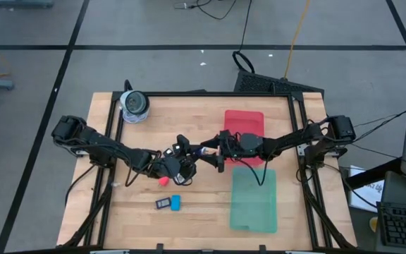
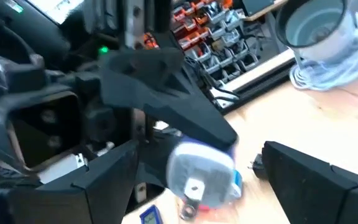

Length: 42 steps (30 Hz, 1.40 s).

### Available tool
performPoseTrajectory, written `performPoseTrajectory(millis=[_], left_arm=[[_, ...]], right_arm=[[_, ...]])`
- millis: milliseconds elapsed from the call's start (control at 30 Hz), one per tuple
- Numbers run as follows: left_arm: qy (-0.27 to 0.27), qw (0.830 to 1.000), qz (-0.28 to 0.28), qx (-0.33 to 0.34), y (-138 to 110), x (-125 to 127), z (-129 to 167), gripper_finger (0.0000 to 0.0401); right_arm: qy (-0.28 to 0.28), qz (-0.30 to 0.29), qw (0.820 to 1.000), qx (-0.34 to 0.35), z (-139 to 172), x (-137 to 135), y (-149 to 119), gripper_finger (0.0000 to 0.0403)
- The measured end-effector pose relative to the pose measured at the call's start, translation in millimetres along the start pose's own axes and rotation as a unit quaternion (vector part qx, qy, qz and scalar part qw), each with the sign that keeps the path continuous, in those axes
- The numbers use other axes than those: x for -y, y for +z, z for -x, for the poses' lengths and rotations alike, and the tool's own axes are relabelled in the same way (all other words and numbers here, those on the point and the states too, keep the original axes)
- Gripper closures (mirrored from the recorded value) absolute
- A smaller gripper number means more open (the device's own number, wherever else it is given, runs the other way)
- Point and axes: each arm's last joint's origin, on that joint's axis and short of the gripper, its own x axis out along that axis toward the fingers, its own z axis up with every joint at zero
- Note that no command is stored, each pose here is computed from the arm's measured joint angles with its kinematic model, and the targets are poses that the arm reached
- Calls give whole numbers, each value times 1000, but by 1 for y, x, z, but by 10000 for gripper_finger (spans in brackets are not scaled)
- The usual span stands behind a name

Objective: Pick & Place Office items
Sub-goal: Put the violet charger adapter into the red bin

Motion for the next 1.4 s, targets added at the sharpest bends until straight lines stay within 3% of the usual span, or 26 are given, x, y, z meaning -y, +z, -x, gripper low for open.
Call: performPoseTrajectory(millis=[133,267,600,800,900,1133,1400], left_arm=[[2,1000,3,-2,0,0,0,251],[3,1000,9,-2,0,0,0,270],[3,1000,16,-3,0,0,0,239],[2,1000,29,-6,-1,0,0,269],[2,998,55,-6,-1,0,0,267],[0,988,156,8,5,4,7,170],[67,987,146,-21,14,13,29,102]], right_arm=[[-8,-11,1000,0,0,1,0,81],[-12,-12,1000,-9,0,2,-2,100],[-12,-21,1000,-10,0,2,-2,200],[-10,-21,1000,-11,0,2,-2,270],[1,-19,1000,-18,0,1,-3,273],[23,8,999,-31,3,0,-3,273],[26,28,999,-24,23,-1,0,273]])
